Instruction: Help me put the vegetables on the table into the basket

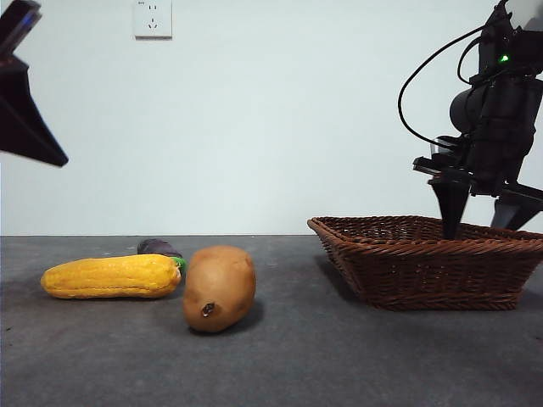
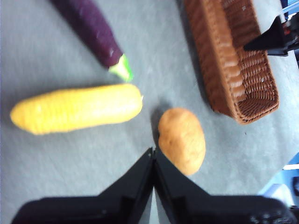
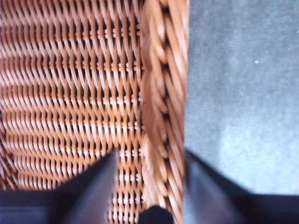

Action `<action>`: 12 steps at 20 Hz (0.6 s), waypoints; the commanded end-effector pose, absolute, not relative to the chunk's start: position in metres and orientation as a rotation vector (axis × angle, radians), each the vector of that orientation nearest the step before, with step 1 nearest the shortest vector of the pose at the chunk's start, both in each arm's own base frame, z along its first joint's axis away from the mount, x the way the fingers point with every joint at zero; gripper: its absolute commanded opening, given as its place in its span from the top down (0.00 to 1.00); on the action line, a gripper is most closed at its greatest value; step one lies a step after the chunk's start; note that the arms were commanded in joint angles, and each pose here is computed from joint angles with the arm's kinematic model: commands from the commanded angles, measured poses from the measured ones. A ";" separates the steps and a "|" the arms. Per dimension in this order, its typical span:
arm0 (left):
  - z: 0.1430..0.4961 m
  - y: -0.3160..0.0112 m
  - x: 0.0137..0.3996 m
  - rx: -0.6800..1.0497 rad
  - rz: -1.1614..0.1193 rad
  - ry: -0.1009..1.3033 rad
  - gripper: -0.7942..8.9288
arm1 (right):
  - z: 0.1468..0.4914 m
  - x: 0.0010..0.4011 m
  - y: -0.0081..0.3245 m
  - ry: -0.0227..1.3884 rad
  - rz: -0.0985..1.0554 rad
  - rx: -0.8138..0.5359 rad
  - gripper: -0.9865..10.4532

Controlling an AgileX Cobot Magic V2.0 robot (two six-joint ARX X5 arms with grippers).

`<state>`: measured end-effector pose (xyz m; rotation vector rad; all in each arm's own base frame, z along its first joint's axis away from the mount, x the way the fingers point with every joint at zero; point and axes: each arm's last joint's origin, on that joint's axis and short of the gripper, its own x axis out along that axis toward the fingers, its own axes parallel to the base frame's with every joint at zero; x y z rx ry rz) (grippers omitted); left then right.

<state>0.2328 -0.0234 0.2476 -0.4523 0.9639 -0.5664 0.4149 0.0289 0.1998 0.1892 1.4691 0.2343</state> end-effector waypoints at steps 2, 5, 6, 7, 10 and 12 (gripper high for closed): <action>0.259 -0.022 0.237 -0.278 -0.549 0.986 0.92 | 0.206 0.414 0.029 1.490 0.257 0.165 0.92; 0.270 -0.030 0.251 -0.095 -0.557 1.032 0.92 | 0.229 0.410 0.028 1.458 0.271 0.153 0.92; 0.272 -0.034 0.259 -0.050 -0.549 1.043 0.92 | 0.238 0.407 0.028 1.445 0.281 0.143 0.92; 0.273 -0.038 0.267 -0.010 -0.541 1.051 0.91 | 0.245 0.404 0.027 1.441 0.289 0.134 0.92; 0.260 -0.057 0.293 0.160 -0.607 1.117 0.50 | 0.264 0.391 0.025 1.442 0.299 0.120 0.92; 0.244 -0.071 0.303 0.263 -0.702 1.134 0.27 | 0.275 0.385 0.023 1.420 0.296 0.122 0.92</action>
